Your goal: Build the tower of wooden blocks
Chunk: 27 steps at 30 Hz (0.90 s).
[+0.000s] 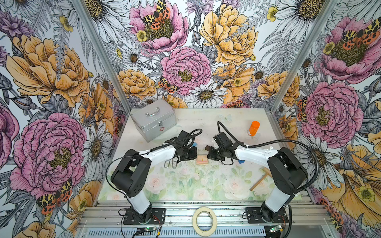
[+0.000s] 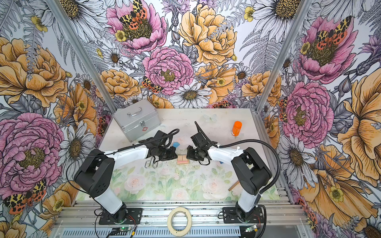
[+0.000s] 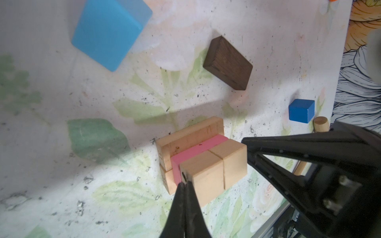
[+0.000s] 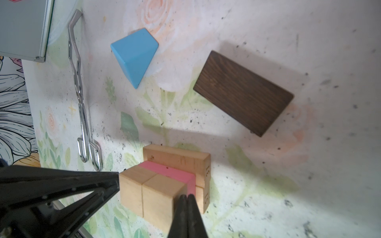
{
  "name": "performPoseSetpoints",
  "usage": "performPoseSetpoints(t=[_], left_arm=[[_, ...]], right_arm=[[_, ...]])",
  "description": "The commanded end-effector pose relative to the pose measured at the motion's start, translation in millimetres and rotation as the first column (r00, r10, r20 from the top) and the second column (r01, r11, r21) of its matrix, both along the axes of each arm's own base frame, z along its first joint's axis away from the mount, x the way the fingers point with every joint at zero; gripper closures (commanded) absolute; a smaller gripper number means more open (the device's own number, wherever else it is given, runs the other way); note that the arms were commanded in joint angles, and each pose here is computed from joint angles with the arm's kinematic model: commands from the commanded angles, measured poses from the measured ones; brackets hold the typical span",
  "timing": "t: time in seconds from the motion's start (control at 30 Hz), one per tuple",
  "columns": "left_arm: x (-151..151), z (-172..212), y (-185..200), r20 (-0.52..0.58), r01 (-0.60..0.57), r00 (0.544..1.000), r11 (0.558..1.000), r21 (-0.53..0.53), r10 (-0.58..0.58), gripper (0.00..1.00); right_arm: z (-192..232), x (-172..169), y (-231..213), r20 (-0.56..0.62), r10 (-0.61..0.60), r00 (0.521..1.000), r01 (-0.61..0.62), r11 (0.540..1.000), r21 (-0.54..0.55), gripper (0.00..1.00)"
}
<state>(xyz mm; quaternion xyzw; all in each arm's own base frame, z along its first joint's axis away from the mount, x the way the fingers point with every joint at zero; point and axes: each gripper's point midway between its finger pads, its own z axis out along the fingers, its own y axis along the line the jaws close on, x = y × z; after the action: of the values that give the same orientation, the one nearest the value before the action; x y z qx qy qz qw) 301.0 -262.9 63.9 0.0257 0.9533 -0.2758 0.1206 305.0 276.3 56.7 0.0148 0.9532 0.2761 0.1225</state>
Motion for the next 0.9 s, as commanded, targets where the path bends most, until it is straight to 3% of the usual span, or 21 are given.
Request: performPoseSetpoints(t=[0.0,0.87], left_arm=[[-5.9,6.3,-6.1,-0.004,0.011,1.000,0.999,-0.033,-0.012,1.00],[-8.4,6.6,-1.5,-0.002,0.002,1.000,1.000,-0.022,-0.002,1.00]], right_arm=[[12.8,1.5,2.4,0.034,-0.007,0.999,0.006,1.000,0.018,1.00],[8.8,1.8,3.2,0.028,-0.005,1.000,0.005,1.000,0.013,1.00]])
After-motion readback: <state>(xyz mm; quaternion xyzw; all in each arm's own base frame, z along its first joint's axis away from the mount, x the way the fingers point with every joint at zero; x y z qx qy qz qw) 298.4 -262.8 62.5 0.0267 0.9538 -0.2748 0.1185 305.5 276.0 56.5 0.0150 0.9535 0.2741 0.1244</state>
